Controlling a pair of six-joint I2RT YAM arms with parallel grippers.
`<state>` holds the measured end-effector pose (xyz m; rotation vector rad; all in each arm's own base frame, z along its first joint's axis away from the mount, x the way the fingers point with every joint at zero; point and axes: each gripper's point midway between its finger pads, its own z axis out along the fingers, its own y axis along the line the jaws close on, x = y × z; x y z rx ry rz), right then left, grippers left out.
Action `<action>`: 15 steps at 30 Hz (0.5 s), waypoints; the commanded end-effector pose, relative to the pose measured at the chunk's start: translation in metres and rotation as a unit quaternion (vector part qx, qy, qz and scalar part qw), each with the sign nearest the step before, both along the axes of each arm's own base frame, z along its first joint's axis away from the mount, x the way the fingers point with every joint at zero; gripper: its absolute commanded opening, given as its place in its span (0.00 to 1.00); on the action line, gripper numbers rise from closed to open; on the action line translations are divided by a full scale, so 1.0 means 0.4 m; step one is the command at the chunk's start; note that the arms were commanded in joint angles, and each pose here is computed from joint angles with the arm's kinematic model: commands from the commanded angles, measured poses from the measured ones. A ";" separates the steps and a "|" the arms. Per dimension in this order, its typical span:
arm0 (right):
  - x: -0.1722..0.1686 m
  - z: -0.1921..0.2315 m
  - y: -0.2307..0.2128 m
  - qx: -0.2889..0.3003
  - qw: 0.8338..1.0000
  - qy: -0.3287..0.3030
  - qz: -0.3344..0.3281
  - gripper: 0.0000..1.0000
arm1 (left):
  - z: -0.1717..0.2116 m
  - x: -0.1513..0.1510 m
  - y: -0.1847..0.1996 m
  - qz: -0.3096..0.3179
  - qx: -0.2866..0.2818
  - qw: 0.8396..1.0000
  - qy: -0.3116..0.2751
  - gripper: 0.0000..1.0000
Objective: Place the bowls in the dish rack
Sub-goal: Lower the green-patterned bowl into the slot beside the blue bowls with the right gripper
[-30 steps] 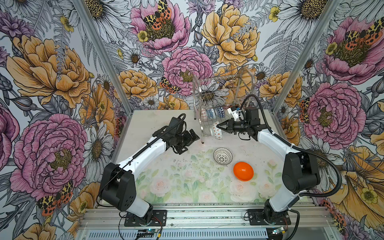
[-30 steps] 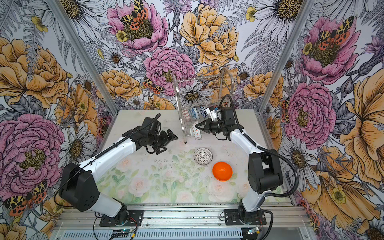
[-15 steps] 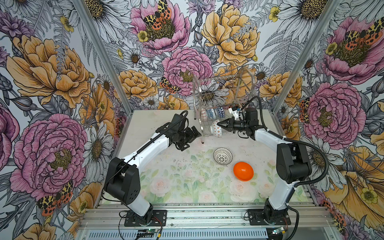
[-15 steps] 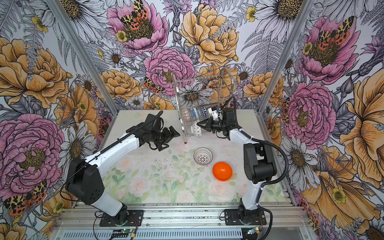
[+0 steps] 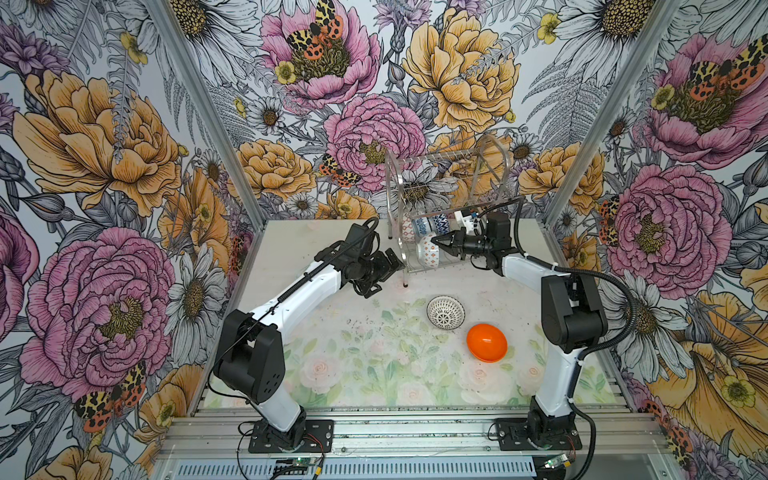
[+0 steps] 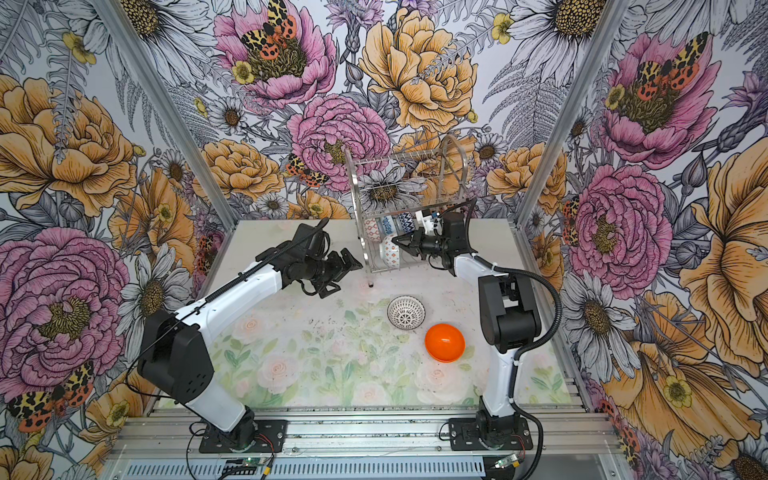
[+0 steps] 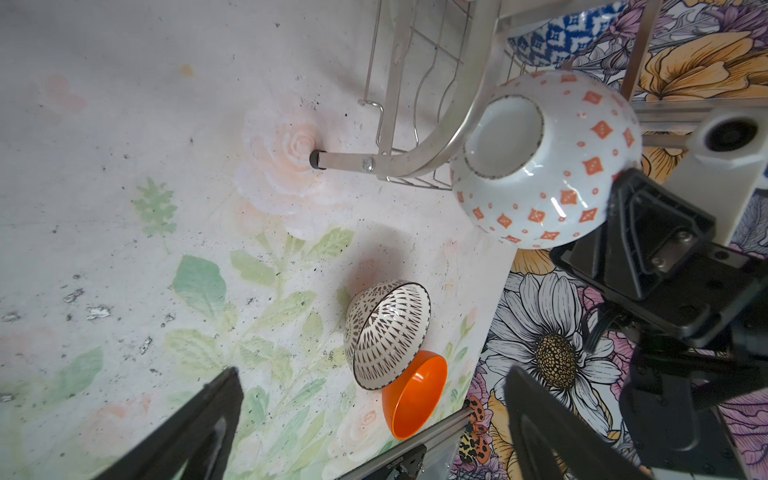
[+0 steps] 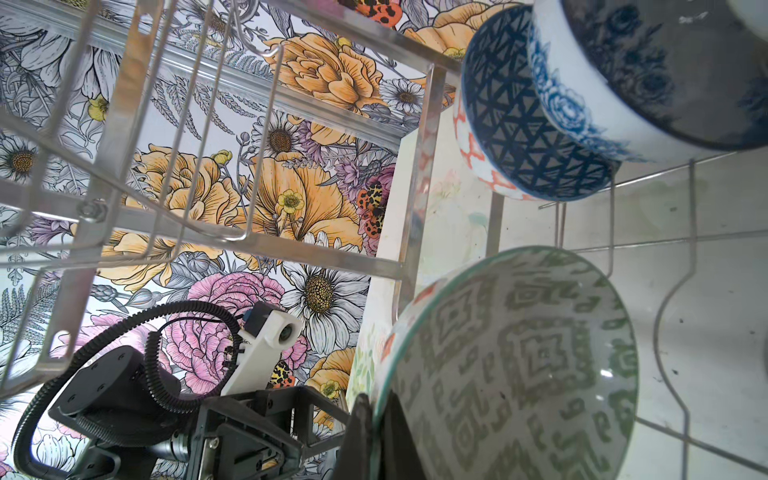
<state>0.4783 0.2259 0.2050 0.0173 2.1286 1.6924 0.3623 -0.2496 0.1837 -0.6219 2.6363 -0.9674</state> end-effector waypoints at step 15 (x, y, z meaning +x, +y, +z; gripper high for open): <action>0.060 0.005 0.067 0.035 0.999 -0.016 -0.001 0.00 | 0.007 -0.008 0.014 -0.001 0.004 1.000 -0.001 0.99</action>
